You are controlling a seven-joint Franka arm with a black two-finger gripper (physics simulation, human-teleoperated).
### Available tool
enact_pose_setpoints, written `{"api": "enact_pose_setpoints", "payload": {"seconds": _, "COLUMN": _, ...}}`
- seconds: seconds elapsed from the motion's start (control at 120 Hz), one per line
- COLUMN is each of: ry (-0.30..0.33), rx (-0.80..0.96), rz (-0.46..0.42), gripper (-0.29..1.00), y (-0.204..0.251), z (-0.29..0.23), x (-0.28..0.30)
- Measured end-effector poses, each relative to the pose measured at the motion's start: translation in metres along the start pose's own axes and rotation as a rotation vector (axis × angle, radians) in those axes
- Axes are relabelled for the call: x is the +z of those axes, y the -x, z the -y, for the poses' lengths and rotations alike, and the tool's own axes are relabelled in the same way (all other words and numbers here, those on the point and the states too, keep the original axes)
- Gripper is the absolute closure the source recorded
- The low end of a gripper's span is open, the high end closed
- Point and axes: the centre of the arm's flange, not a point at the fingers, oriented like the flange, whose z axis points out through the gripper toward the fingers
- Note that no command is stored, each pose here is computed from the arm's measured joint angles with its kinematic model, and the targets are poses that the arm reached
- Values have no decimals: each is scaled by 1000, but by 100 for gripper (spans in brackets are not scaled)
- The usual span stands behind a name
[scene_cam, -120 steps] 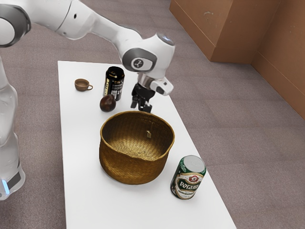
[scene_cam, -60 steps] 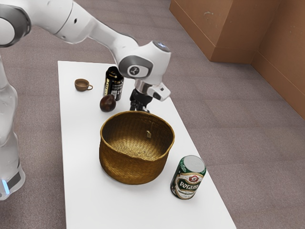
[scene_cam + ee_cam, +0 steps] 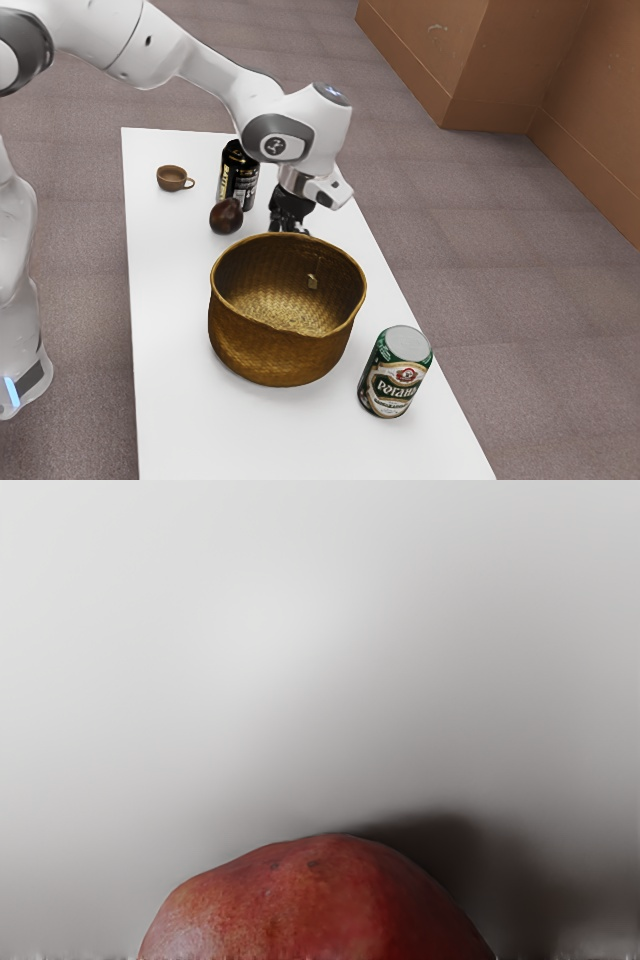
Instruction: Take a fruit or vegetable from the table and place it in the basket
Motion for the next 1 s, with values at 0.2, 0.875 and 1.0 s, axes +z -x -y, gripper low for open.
{"api": "enact_pose_setpoints", "payload": {"seconds": 0.2, "ry": 0, "rx": 1, "rz": -1, "gripper": 0, "y": 0, "z": 0, "x": 0}}
{"api": "enact_pose_setpoints", "payload": {"seconds": 0.875, "ry": 0, "rx": -5, "rz": 38, "gripper": 25, "y": 4, "z": 1, "x": 3}}
{"api": "enact_pose_setpoints", "payload": {"seconds": 1.0, "ry": -8, "rx": -9, "rz": 40, "gripper": 42, "y": 4, "z": 1, "x": 3}}
